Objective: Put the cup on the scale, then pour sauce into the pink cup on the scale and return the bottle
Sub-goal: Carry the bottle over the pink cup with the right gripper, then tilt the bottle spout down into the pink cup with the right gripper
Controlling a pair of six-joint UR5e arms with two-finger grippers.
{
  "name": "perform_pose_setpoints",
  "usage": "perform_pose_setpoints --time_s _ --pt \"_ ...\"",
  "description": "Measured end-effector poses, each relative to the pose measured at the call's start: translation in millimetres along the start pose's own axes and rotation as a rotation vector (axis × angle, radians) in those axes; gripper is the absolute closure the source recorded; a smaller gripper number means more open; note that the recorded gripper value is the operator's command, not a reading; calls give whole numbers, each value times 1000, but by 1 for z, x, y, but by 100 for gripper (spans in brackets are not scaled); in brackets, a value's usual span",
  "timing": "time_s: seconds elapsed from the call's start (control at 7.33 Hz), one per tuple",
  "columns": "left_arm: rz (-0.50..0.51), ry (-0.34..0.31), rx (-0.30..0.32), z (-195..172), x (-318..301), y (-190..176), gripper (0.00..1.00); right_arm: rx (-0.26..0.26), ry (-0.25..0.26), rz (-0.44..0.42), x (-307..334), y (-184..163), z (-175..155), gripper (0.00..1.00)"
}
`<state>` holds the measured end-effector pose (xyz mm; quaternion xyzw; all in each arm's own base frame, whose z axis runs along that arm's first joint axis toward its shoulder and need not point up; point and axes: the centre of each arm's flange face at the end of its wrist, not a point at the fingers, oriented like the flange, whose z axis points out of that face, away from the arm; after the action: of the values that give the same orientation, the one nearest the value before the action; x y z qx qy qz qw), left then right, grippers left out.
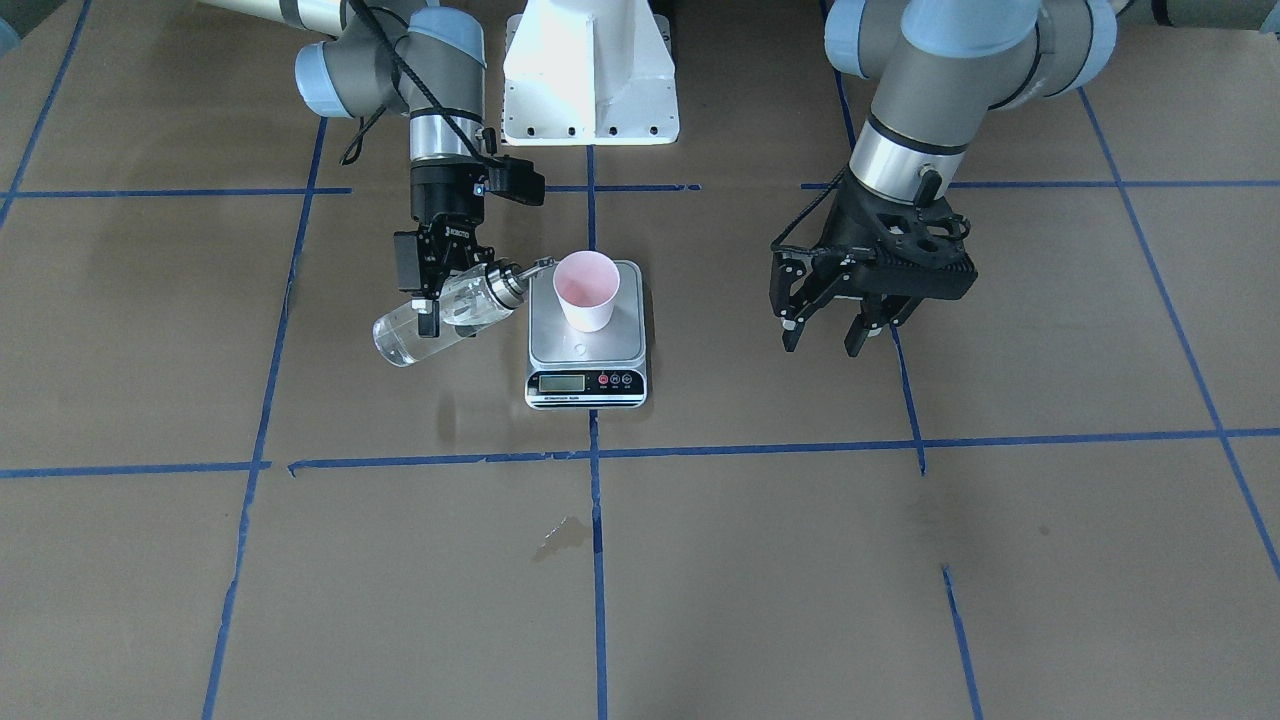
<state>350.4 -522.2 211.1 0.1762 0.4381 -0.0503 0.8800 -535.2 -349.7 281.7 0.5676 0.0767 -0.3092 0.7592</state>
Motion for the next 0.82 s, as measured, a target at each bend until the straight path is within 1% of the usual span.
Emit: perform_pose_setpoints --time_s 0.41,0.82 --pt "1 2 0 0 1 0 33 -38 78 -213 -11 -11 -9 100" --pt "2 3 0 -1 2 0 33 -51 122 -380 -9 -17 -10 100"
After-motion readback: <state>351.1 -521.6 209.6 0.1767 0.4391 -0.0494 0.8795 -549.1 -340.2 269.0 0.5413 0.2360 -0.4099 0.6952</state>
